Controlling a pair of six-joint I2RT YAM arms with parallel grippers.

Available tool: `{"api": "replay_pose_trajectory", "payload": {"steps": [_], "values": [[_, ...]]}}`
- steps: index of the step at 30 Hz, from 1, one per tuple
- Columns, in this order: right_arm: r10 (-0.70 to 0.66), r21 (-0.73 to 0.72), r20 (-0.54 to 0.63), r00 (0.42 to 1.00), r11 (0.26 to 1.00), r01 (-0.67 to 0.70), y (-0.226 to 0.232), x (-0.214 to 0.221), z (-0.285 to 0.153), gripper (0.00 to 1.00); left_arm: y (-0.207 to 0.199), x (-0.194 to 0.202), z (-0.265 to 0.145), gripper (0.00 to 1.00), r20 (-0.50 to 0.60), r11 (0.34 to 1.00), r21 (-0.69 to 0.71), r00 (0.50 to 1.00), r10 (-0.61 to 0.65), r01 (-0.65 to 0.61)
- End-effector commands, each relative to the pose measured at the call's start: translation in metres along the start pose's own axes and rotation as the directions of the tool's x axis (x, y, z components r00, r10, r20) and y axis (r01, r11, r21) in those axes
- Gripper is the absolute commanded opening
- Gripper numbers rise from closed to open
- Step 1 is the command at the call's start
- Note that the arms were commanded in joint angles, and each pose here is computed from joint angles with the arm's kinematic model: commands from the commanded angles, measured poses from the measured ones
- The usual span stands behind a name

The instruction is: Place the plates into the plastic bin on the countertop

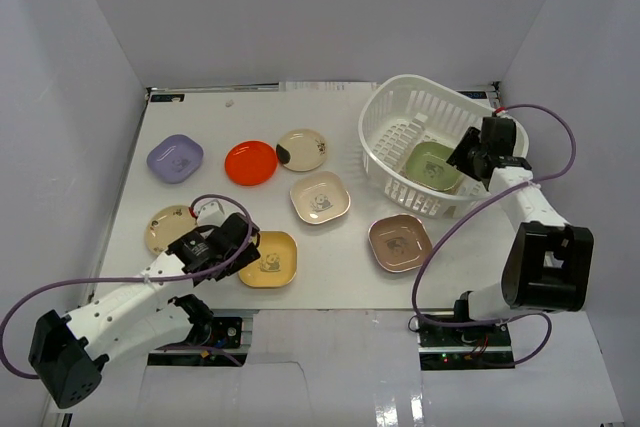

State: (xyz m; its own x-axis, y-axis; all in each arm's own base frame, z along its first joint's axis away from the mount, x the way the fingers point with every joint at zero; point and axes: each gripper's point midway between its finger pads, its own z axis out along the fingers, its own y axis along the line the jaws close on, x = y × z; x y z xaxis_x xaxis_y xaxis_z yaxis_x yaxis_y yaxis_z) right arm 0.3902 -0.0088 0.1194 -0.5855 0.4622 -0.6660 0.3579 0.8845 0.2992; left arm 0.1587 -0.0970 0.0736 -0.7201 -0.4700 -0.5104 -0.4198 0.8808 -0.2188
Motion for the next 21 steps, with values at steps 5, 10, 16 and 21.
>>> {"api": "replay_pose_trajectory", "payload": {"steps": [5, 10, 16, 21], "values": [[-0.165, -0.292, 0.157, 0.974, 0.934, 0.205, 0.099, -0.006, -0.075, 0.73, -0.006, -0.006, 0.011, 0.66, 0.042, 0.999, -0.014, 0.999, -0.029, 0.029], [-0.373, -0.437, 0.123, 0.920, 0.812, 0.387, 0.146, 0.104, -0.122, 0.70, -0.004, -0.002, 0.021, 0.45, 0.031, 0.998, -0.059, 0.999, 0.006, -0.005], [-0.535, -0.384, -0.037, 0.844, 0.788, 0.482, 0.086, 0.207, -0.124, 0.69, 0.006, 0.005, 0.027, 0.43, 0.018, 0.994, -0.108, 1.000, 0.011, -0.009], [-0.578, -0.406, -0.115, 0.808, 0.770, 0.493, 0.067, 0.246, -0.122, 0.67, 0.008, 0.005, 0.029, 0.49, 0.017, 0.991, -0.129, 1.000, 0.018, -0.016]]}}
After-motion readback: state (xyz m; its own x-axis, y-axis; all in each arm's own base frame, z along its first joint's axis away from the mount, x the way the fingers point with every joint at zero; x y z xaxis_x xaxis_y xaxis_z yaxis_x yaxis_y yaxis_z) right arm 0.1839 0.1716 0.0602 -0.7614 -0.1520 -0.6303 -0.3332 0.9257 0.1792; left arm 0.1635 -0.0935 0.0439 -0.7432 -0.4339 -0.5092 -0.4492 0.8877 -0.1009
